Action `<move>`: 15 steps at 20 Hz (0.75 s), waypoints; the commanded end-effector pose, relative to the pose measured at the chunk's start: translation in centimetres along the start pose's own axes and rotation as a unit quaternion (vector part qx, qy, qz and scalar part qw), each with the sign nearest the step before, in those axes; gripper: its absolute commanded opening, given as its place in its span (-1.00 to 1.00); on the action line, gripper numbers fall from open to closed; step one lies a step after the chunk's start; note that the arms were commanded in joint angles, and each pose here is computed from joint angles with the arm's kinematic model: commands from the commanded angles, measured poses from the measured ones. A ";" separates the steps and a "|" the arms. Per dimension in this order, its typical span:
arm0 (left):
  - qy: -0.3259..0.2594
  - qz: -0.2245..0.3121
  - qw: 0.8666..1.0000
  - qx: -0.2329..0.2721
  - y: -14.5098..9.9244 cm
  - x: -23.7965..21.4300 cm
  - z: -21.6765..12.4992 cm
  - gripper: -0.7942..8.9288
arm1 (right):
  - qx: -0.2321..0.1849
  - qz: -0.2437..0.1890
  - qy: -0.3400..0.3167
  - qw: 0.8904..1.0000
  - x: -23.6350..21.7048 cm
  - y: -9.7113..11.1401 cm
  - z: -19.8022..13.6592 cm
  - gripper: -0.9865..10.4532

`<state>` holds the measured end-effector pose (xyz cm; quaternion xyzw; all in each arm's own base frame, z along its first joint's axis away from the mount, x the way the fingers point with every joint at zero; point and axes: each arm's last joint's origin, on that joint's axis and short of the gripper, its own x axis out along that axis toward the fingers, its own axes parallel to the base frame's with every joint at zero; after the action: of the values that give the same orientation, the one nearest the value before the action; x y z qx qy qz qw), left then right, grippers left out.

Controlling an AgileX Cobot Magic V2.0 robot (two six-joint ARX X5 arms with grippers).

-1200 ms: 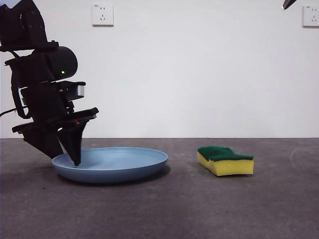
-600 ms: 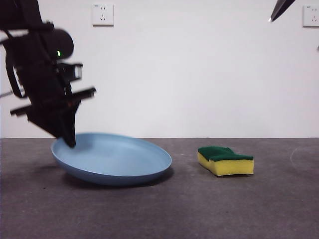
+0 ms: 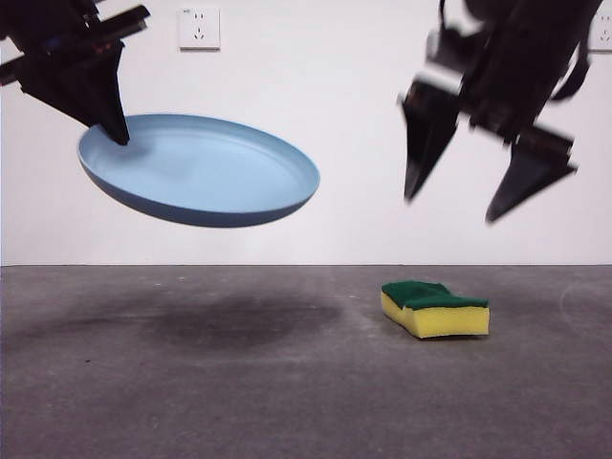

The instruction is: Pick up the plate,pick up the cloth,clean the plate with the cloth

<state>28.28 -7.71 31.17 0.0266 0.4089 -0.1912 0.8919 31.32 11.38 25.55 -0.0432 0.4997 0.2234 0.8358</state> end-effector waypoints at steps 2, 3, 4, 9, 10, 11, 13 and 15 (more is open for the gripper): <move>0.004 -0.002 1.000 0.006 -0.1 0.0 -0.3 -0.85 | -0.013 -0.001 0.031 0.999 3.7 -0.2 0.0 0.16; 0.006 -0.002 1.000 0.006 -0.1 0.0 -0.3 -0.85 | -0.016 -0.004 0.040 0.999 4.8 -0.4 0.0 0.16; 0.007 -0.002 1.000 0.006 -0.1 0.0 -0.3 -0.85 | -0.016 -0.012 0.044 0.999 5.6 -0.5 -0.1 0.16; 0.010 -0.002 1.000 0.005 -0.1 0.0 -0.4 -0.85 | -0.017 -0.010 0.053 0.998 8.2 -0.9 -0.2 0.16; 0.010 -0.002 1.000 0.005 -0.1 0.0 -0.4 -0.85 | -0.016 -0.010 0.053 0.998 8.4 -0.9 -0.2 0.16; 0.010 -0.002 1.000 0.005 -0.1 0.0 -0.4 -0.85 | -0.017 -0.010 0.052 0.998 8.6 -1.0 -0.2 0.16; 0.010 -0.002 1.000 0.005 -0.1 0.0 -0.4 -0.85 | -0.018 -0.009 0.052 0.998 9.0 -0.9 -0.2 0.15; 0.010 -0.002 1.000 0.005 -0.1 0.0 -0.4 -0.85 | -0.018 -0.009 0.054 0.998 9.2 -0.9 -0.3 0.04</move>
<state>27.99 -7.64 31.24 0.0269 0.4146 -0.1909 0.8893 35.05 13.34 17.95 -0.0697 0.5355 0.2204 0.8123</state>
